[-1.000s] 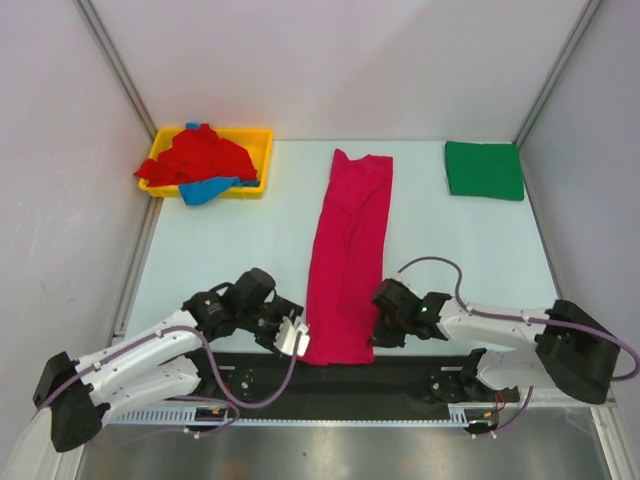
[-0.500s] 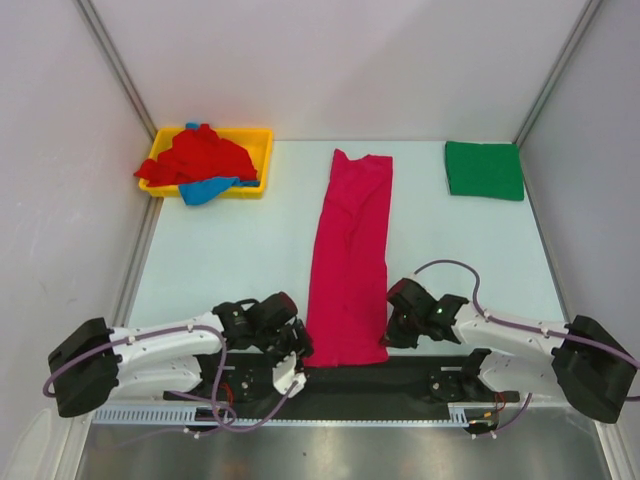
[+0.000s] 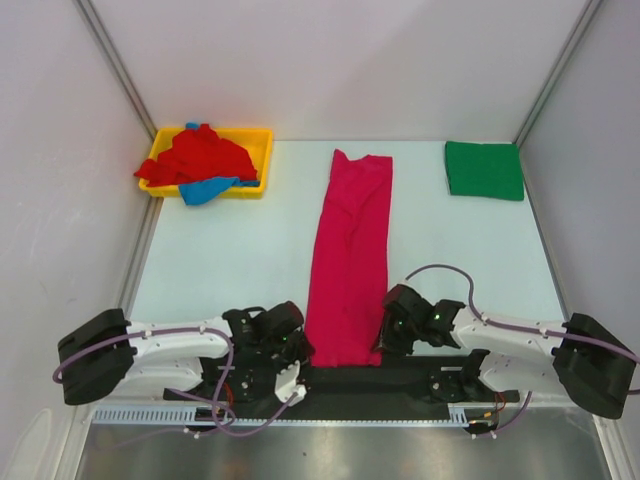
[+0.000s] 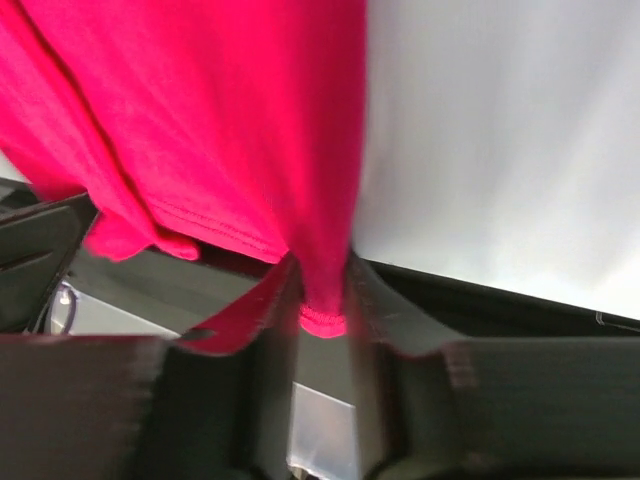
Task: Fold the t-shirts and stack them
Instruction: Fold the tshirt
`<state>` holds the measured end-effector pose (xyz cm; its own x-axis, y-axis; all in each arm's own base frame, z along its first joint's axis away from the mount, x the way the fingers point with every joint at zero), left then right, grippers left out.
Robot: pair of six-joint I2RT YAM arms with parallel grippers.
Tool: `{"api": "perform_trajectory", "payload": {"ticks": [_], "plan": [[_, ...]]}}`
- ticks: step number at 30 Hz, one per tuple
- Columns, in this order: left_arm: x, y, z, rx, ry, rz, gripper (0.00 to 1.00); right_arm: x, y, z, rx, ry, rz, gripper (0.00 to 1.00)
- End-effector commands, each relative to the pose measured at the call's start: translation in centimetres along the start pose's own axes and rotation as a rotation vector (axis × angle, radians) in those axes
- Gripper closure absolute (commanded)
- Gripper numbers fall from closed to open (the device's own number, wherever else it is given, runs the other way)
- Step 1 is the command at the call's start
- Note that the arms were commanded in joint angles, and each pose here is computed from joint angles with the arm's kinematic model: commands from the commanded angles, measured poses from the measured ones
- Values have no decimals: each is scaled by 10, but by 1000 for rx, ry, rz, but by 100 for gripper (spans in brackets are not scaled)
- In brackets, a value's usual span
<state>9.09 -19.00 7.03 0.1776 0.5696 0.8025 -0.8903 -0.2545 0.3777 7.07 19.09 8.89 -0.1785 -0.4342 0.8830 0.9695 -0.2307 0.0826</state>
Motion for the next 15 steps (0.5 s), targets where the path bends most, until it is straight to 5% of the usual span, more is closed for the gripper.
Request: {"api": "perform_trajectory", "payload": {"ticks": [1, 4, 5, 15], "plan": [[-3, 6, 10, -36, 53, -40, 73, -2, -12, -28, -10, -111, 45, 75], [2, 7, 19, -5, 95, -24, 100, 2, -9, -19, -13, -67, 34, 93], [6, 9, 24, 15, 97, -26, 100, 3, -8, -18, -9, -60, 35, 100], [63, 1, 74, 543, 214, -125, 100, 42, 45, 5, -78, 77, -29, 100]]}}
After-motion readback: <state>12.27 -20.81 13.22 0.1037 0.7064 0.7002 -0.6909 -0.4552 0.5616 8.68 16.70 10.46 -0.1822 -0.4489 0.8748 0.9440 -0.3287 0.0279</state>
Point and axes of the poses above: each gripper's point midway between its finger pads, its own x axis back along the fingers, its own z axis along the line the jaws close on, y = z × x, the point moved 8 cm from there along x, back along the fingers, and after that the axes turned 2 degrees about x, right-handed, at the moved point
